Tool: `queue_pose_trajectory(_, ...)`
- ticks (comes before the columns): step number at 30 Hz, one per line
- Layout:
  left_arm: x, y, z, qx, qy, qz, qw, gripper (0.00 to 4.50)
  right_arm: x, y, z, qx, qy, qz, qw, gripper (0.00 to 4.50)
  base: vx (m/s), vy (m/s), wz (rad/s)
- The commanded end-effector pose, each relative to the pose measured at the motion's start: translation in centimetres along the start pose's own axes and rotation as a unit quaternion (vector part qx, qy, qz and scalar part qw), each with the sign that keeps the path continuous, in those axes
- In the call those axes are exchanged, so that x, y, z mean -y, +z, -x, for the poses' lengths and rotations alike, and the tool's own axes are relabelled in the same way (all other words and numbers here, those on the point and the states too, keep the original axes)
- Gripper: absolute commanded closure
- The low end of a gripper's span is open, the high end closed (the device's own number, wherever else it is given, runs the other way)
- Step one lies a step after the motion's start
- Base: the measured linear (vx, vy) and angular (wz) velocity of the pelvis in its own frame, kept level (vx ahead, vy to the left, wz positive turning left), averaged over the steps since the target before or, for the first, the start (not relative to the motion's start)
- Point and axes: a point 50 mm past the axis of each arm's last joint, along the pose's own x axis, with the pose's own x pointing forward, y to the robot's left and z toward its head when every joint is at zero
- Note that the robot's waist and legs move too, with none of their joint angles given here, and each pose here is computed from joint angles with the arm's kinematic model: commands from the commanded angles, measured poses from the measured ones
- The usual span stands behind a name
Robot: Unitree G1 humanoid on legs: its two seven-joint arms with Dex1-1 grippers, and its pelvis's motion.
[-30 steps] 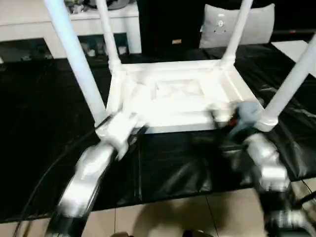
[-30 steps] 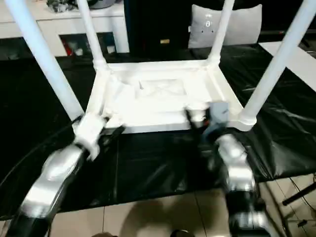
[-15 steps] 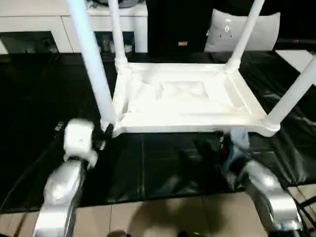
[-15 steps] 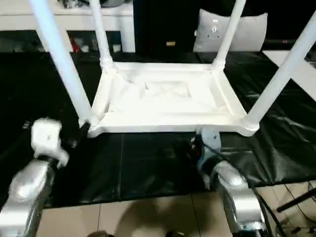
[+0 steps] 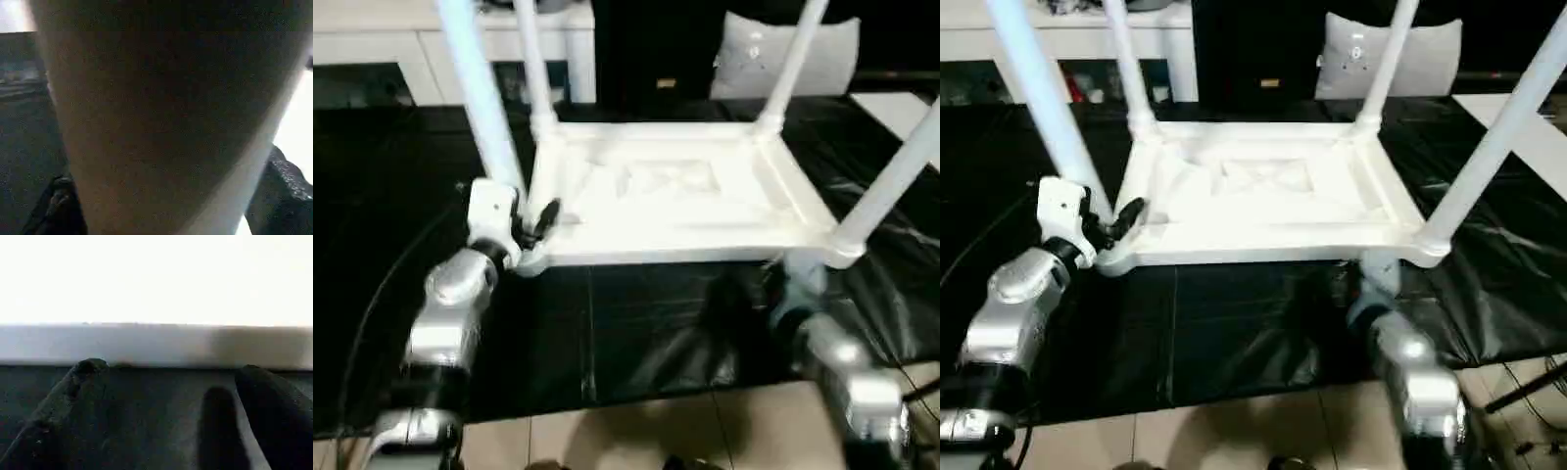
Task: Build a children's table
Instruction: Rotate table base
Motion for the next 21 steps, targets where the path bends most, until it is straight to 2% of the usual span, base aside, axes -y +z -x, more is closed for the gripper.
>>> queue_pose_trajectory(1,1.2,-0.3,0.1,-0.018,-0.109,0.027,0.994,1.04,0.8,-0.4,-0.3,-0.012,-0.004,0.0,1.0,0.0,0.0,0.0,0.0)
queue_pose_trajectory(2,1.8,-0.5,0.8,-0.036,-0.177,0.045,0.983,1.04,1.2,-0.5,-0.7,-0.019,-0.001,0.007,1.0,0.0,0.0,0.0,0.0)
queue_pose_trajectory(4,2.1,-0.6,1.1,-0.046,-0.207,0.057,0.975,1.04,1.4,-0.6,-0.8,-0.022,0.001,0.012,1.0,0.0,0.0,0.0,0.0)
queue_pose_trajectory(8,4.8,-0.1,2.2,-0.068,-0.332,0.066,0.938,1.04,1.4,-0.6,-1.7,-0.021,0.027,0.025,0.999,0.0,0.0,0.0,0.0)
queue_pose_trajectory(9,5.0,0.0,2.2,-0.067,-0.338,0.066,0.936,1.04,1.4,-0.5,-1.8,-0.02,0.029,0.026,0.999,0.0,0.0,0.0,0.0)
queue_pose_trajectory(12,7.9,0.5,2.0,-0.054,-0.397,0.076,0.913,1.04,0.6,-0.2,-2.4,-0.015,0.056,0.037,0.998,0.0,0.0,0.0,0.0)
queue_pose_trajectory(13,7.9,0.5,2.0,-0.054,-0.397,0.076,0.913,1.04,0.6,-0.2,-2.4,-0.015,0.056,0.037,0.998,0.0,0.0,0.0,0.0)
queue_pose_trajectory(14,9.5,0.9,1.9,-0.045,-0.43,0.087,0.898,1.04,-0.1,0.0,-2.6,-0.013,0.078,0.048,0.996,0.0,0.0,0.0,0.0)
queue_pose_trajectory(16,11.9,1.5,1.7,-0.032,-0.464,0.096,0.88,1.04,-1.4,0.2,-3.1,-0.01,0.114,0.059,0.992,0.0,0.0,0.0,0.0)
queue_pose_trajectory(21,14.0,1.9,1.8,-0.026,-0.493,0.117,0.862,1.04,-3.3,0.4,-3.6,-0.004,0.166,0.074,0.983,0.0,0.0,0.0,0.0)
